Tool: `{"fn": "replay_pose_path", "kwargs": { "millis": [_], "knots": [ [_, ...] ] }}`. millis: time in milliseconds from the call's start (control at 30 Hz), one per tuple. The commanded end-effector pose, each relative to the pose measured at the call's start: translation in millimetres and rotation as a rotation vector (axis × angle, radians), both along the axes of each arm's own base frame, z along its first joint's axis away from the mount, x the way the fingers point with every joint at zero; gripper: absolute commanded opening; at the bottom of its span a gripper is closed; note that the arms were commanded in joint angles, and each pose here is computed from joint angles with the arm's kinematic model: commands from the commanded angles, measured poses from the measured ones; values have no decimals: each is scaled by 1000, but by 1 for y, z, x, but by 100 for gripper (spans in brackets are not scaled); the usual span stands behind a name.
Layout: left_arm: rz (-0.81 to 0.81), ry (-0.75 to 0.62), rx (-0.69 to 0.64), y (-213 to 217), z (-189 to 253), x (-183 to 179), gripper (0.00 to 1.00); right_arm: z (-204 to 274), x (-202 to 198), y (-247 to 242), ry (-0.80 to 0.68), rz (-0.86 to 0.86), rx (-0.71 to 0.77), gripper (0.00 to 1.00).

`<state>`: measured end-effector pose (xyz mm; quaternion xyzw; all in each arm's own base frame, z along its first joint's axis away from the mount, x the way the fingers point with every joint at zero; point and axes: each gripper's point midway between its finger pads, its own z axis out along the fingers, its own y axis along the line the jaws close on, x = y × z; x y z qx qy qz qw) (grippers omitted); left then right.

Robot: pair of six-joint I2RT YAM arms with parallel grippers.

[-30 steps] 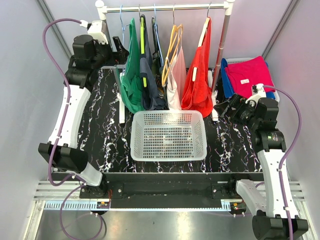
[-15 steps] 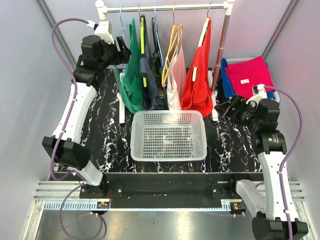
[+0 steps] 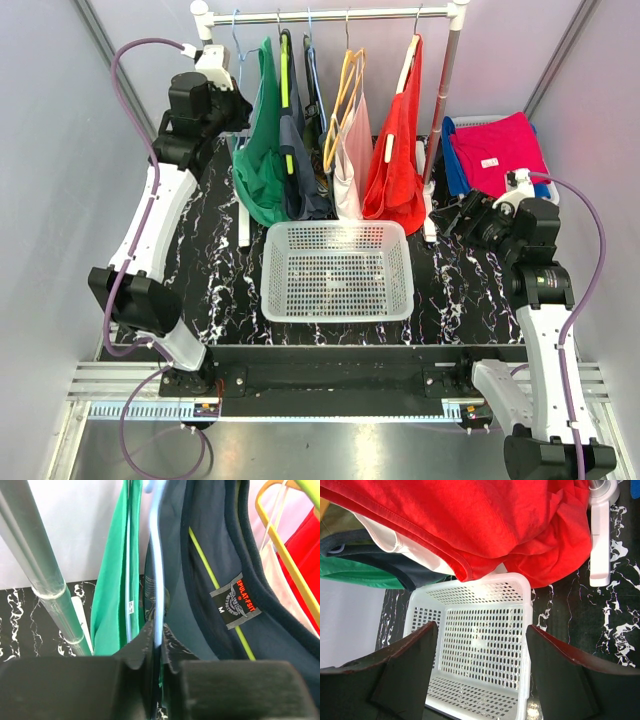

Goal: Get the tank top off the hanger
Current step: Pick up the hanger from the clothesline.

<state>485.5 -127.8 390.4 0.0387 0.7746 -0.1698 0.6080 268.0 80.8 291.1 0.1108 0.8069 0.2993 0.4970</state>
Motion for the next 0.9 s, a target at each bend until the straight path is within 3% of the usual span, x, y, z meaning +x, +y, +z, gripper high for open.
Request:
{"fn": "replay_pose_path", "kwargs": {
  "millis": [0,500,867],
  "knots": [
    [10,-147,-5,5,53,-12,1,27,-1,3,-88,24,-4,80],
    [-62,-393,-50,0,179,-96,0,30,-8,4,-103,28,-8,78],
    [-62,-361,44,22,166,-183,0,42,-10,5,-119,30,-2,76]
  ]
}}
